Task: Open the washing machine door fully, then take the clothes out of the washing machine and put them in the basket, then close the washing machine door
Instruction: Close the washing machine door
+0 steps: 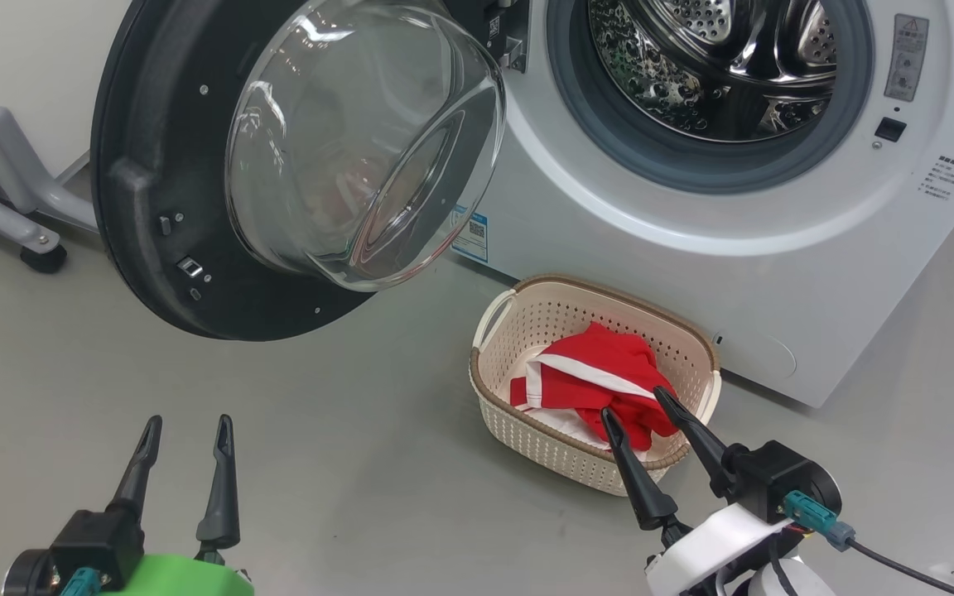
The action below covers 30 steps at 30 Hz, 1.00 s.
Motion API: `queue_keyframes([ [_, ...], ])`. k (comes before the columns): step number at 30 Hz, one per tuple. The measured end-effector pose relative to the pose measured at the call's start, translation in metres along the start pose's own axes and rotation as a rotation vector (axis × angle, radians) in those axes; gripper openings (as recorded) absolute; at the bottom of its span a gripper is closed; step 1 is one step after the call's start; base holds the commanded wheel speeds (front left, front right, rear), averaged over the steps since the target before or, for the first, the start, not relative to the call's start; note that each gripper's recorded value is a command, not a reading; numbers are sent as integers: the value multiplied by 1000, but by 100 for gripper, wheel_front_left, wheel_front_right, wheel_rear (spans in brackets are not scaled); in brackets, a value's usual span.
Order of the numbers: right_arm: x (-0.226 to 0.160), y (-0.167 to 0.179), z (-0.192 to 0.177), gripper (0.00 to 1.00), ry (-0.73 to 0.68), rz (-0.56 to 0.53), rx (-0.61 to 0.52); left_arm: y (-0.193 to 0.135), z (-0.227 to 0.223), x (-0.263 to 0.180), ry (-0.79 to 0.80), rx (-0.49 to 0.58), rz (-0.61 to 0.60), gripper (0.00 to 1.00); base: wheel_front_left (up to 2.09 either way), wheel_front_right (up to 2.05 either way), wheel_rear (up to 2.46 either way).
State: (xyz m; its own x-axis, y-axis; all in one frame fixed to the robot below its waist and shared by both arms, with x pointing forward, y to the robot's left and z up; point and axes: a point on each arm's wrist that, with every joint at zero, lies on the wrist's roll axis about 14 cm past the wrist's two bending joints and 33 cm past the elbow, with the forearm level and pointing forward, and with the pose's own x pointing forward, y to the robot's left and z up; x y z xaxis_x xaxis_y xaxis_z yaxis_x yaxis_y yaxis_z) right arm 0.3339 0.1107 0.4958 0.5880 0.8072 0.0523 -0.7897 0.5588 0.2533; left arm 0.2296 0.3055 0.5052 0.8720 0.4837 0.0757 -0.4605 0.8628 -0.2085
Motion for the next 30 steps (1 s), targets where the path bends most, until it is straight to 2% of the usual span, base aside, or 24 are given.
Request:
queue_keyframes([
  [29,-2,-2,2,100,-5,-14,7,-3,-5,-3,13,-5,-12,100,0,0,0],
  [30,-2,-3,2,100,-5,-15,7,-3,-5,-3,14,-5,-13,69,0,0,0],
])
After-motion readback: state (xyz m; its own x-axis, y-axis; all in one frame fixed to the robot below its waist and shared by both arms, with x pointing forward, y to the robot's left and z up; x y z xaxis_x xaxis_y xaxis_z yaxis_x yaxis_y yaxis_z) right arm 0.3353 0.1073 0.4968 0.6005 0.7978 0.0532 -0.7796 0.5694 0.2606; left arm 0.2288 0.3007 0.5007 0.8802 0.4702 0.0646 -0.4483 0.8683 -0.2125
